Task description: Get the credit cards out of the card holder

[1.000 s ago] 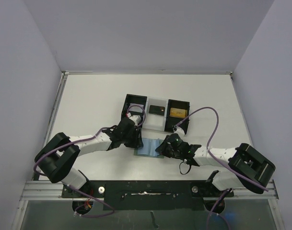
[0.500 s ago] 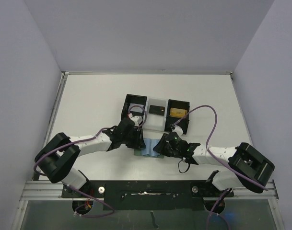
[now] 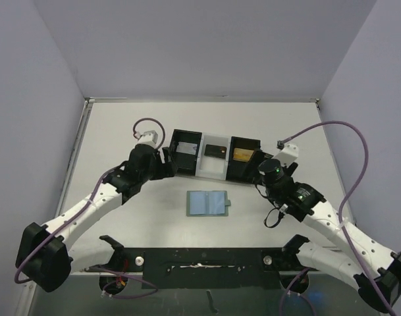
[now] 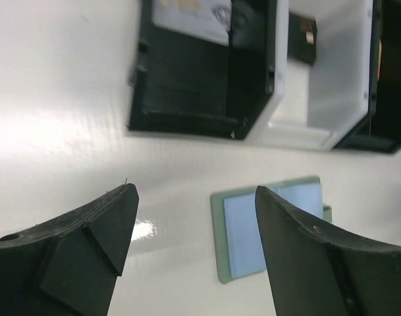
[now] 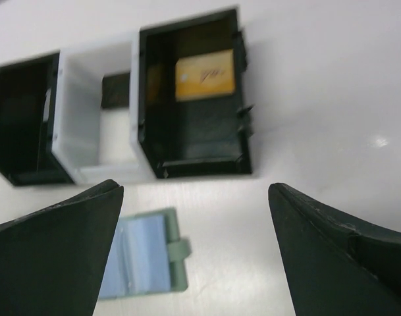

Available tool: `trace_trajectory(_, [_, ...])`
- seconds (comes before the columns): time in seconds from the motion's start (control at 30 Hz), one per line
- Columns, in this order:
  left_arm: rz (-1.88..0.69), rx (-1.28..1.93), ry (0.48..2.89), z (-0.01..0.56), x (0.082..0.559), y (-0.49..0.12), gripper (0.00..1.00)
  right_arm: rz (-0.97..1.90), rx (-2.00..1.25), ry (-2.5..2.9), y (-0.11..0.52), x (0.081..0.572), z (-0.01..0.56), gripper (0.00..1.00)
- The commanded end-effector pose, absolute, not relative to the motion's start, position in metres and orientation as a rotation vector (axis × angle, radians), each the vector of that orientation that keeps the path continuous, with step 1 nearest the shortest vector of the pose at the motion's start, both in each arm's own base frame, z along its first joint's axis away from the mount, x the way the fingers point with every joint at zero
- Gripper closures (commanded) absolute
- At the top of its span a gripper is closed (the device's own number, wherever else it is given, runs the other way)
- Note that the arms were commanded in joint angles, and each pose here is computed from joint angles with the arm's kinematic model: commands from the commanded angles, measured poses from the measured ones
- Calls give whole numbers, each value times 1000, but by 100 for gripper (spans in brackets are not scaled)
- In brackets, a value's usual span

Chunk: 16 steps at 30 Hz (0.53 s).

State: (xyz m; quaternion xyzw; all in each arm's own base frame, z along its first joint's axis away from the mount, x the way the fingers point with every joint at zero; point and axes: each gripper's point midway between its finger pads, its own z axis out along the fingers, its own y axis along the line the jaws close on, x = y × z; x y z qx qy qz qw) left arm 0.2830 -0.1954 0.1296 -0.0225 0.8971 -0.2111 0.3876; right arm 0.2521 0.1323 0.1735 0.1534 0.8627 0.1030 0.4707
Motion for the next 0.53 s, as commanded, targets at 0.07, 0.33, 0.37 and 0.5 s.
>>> trace_trajectory(0.07, [-293,-311,1914,230,316,-127,28,-94,322,1763,52,270,268,2])
trace_trajectory(0.33, [-251,-372,1677,296,303,-91,27,-110,227,1630,42,266,327,2])
trace_trajectory(0.37, [-237,-374,1678,298,303,-90,27,-103,218,1635,43,266,328,2])
trace_trajectory(0.5, [-172,-387,1685,302,308,-85,27,-52,214,1680,51,264,319,3])
